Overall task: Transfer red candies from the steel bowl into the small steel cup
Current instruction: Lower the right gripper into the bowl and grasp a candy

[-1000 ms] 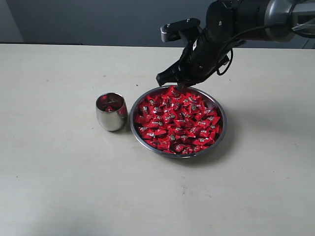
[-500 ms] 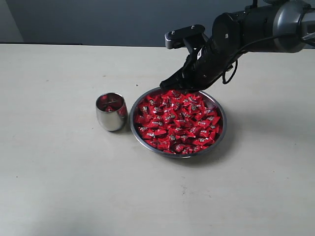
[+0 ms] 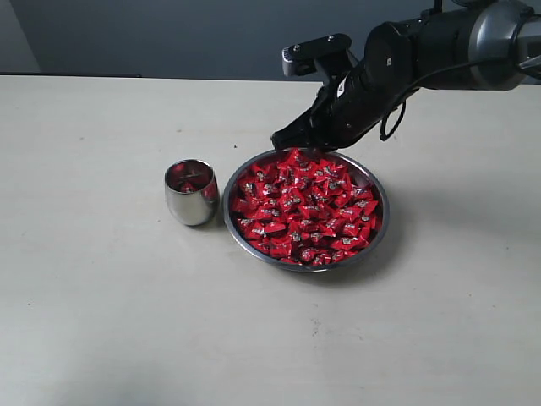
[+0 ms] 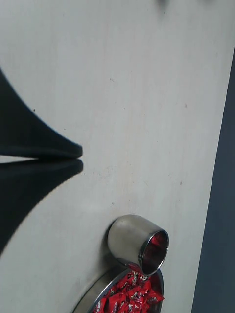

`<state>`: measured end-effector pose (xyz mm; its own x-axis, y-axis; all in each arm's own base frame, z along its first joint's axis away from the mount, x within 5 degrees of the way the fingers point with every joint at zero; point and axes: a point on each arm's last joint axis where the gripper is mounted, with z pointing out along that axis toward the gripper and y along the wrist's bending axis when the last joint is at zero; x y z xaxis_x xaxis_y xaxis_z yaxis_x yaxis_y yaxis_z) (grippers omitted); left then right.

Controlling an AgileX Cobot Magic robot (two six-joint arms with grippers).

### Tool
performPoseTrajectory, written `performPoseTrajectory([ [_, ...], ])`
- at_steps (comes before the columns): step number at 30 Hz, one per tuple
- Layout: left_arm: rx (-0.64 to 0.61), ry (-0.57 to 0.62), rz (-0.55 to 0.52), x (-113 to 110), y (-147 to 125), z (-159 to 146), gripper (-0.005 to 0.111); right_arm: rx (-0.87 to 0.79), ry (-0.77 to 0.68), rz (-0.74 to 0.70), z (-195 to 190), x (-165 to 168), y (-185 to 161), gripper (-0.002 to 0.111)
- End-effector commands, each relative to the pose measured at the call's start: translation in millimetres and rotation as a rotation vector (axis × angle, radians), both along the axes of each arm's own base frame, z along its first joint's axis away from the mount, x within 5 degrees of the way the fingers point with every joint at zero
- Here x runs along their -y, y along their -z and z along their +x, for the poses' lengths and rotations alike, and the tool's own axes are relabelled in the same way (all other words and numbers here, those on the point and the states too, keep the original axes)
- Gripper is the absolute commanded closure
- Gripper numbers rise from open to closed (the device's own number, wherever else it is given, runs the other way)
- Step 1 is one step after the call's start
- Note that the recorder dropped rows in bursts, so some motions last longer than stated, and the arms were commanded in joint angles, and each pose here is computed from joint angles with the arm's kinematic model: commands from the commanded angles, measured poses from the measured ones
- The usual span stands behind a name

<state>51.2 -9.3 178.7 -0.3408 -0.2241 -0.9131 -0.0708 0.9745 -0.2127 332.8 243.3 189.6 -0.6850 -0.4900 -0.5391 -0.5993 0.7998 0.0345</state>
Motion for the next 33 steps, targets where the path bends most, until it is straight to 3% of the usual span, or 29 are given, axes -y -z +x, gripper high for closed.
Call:
performPoseTrajectory([
  [1,0.009,-0.006,0.000,0,0,0,0.106,0.021,0.003,0.005,1,3,-3,0.109],
  [15,0.005,-0.004,-0.001,0,0,0,0.106,0.011,0.003,0.000,1,3,-3,0.109],
  [25,0.005,-0.004,-0.001,0,0,0,0.106,-0.098,0.000,-0.056,-8,8,2,0.109],
  [33,0.005,-0.004,-0.001,0,0,0,0.106,-0.170,0.004,-0.014,-15,4,2,0.109],
])
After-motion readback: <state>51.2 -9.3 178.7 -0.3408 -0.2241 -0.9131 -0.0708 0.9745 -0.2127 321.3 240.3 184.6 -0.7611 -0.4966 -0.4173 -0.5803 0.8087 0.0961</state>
